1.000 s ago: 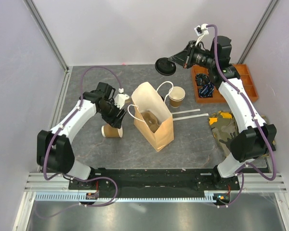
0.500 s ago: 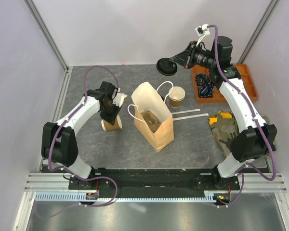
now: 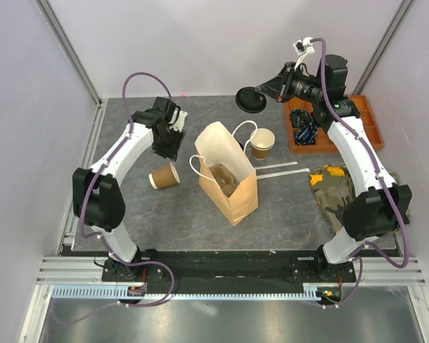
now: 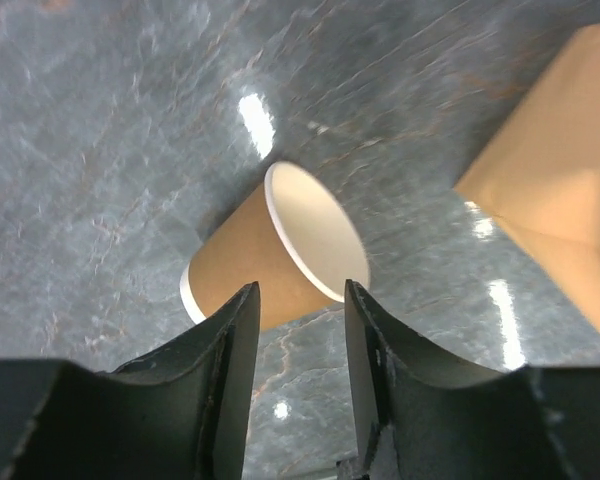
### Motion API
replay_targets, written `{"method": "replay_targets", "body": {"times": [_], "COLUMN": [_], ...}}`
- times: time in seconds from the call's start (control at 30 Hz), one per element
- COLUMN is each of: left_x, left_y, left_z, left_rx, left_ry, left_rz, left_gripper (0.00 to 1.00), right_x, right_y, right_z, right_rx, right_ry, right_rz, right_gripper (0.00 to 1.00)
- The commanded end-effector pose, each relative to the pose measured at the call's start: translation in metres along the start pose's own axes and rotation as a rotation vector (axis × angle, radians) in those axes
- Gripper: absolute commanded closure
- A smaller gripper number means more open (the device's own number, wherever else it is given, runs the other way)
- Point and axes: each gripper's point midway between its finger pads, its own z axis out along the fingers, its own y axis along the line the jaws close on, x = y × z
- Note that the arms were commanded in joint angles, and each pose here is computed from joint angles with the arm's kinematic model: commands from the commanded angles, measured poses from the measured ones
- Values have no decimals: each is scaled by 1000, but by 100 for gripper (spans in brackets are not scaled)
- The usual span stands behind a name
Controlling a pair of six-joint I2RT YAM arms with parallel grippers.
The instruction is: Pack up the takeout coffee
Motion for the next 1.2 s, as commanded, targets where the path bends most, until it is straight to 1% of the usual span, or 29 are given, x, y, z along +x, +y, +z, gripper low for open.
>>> {"method": "replay_targets", "body": {"times": [0.0,0.07,0.17,0.3,0.47,0.57,0.63,0.67,0.73,0.77,0.8,0.83,0.9,0.93,1.0,1.03,1.1,1.13,1.17], "left_x": [12,16,25,33,37,39,41,46,47,46,43,40,31,27,19,16,21,26,33], "left_y": [1,-2,3,9,12,13,14,16,16,16,14,10,5,-10,-22,-41,-54,-68,-73], "left_z": [13,19,33,40,40,38,38,39,37,35,29,24,-1,-13,-44,-66,-87,-95,-97], "left_rx": [-93,-114,-157,-192,-206,-213,-218,-219,-219,-215,-209,-188,-151,-60,19,157,282,432,506], "left_ry": [85,108,149,161,167,166,164,178,177,172,155,144,112,95,54,6,-11,-5,13], "left_rz": [-21,-9,-24,-12,1,7,7,33,35,34,28,22,6,-3,-11,-20,-7,-42,-66], "left_gripper": [50,48,49,58,65,75,79,85,92,98,98,98,98,98,98,98,98,98,98], "right_x": [-15,-15,-17,-17,-17,-17,-15,-15,-15,-14,-14,-14,-14,-13,-13,-14,-14,-13,-13], "right_y": [14,14,15,14,13,11,11,10,9,10,9,9,9,8,9,8,8,6,6], "right_z": [-15,-15,-18,-22,-23,-23,-23,-23,-23,-23,-23,-23,-23,-22,-21,-20,-19,-17,-16], "right_rx": [-19,-19,-18,-18,-22,-24,-26,-28,-29,-32,-33,-35,-37,-38,-48,-50,-61,-60,-64], "right_ry": [-42,-41,-46,-48,-44,-42,-39,-38,-38,-38,-38,-36,-36,-35,-31,-33,-33,-31,-30], "right_rz": [-59,-60,-67,-67,-66,-68,-65,-65,-66,-67,-66,-66,-70,-66,-63,-62,-61,-54,-53], "right_gripper": [100,100,100,100,100,100,100,100,100,100,100,100,100,100,100,100,100,100,100]}}
